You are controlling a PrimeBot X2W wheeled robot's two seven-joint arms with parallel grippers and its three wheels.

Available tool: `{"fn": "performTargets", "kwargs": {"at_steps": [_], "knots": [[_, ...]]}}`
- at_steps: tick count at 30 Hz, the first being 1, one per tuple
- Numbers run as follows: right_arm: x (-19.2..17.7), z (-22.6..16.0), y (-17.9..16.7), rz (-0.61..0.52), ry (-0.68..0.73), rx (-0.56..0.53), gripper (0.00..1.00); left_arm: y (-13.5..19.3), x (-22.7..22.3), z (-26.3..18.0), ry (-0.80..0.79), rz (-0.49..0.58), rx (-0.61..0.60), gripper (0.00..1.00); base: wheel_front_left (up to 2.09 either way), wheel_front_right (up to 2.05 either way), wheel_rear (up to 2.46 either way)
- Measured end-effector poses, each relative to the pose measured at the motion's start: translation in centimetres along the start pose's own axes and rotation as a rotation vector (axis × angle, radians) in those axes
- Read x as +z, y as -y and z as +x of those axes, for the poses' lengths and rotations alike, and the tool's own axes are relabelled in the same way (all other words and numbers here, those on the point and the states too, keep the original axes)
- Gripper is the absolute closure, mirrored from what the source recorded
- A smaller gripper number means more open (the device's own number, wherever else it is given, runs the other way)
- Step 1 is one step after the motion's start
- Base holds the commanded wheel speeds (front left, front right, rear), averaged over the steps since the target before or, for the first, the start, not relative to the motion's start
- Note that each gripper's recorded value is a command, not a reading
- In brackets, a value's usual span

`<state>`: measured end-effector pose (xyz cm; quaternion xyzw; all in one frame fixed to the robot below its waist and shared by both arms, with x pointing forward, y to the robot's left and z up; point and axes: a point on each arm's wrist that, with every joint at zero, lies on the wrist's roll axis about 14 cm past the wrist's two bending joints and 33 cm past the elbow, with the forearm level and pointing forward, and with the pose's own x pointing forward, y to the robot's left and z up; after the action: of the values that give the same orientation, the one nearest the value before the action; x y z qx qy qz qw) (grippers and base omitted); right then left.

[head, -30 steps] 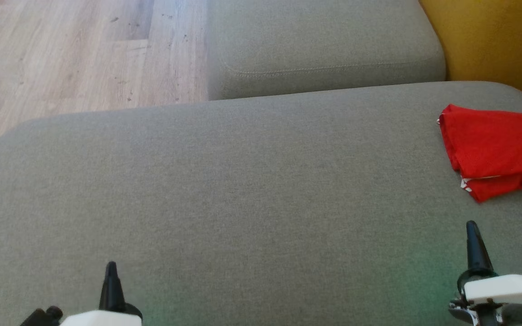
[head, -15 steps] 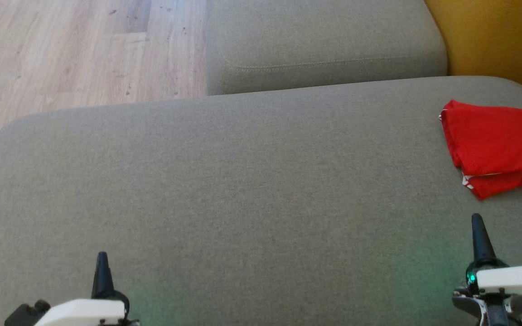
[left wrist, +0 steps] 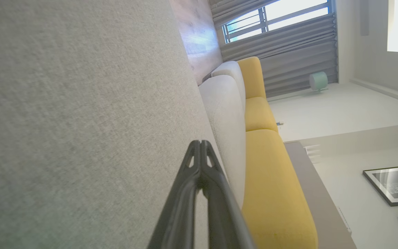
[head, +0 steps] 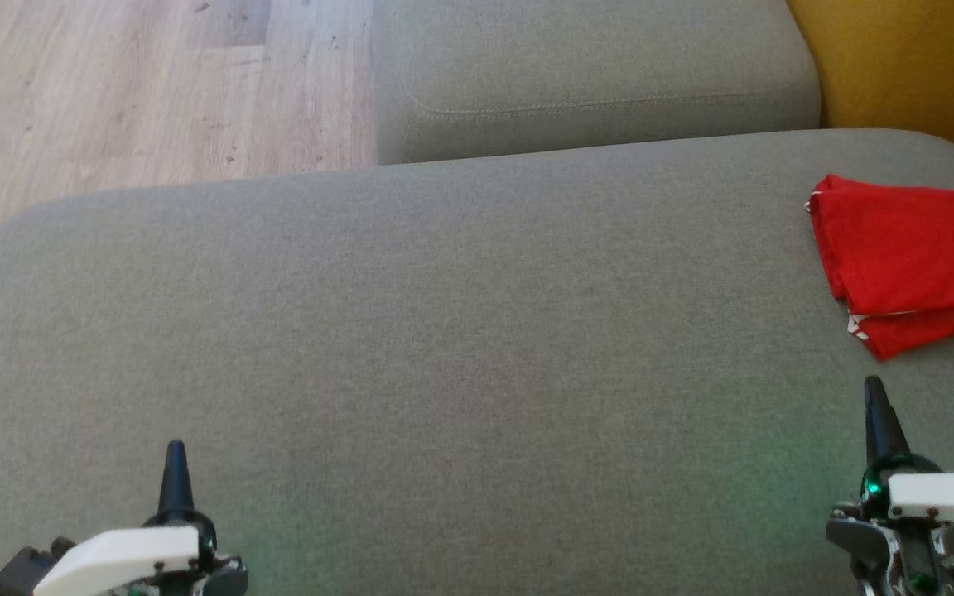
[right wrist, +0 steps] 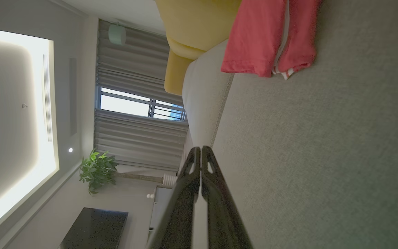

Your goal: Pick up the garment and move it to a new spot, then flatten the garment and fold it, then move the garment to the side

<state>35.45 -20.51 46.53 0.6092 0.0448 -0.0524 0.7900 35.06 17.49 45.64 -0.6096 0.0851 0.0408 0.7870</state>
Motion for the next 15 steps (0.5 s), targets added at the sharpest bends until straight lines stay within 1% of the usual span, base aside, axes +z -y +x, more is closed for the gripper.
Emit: {"fn": "performTargets", "kwargs": {"at_steps": [7,12,15], "knots": [[0.2,0.6,-0.6,0.066,0.000,0.017,1.00,0.8,0.5,0.7,0.004,-0.068,-0.031,1.00,0.00,0.00,0.00],[0.3,0.7,-0.3,0.122,0.000,0.009,1.00,0.8,0.8,0.8,0.009,-0.127,-0.035,1.00,0.00,0.00,0.00],[0.5,0.8,-0.3,0.158,0.009,0.010,1.00,1.3,1.0,1.2,0.009,-0.159,-0.055,1.00,0.00,0.00,0.00]]}}
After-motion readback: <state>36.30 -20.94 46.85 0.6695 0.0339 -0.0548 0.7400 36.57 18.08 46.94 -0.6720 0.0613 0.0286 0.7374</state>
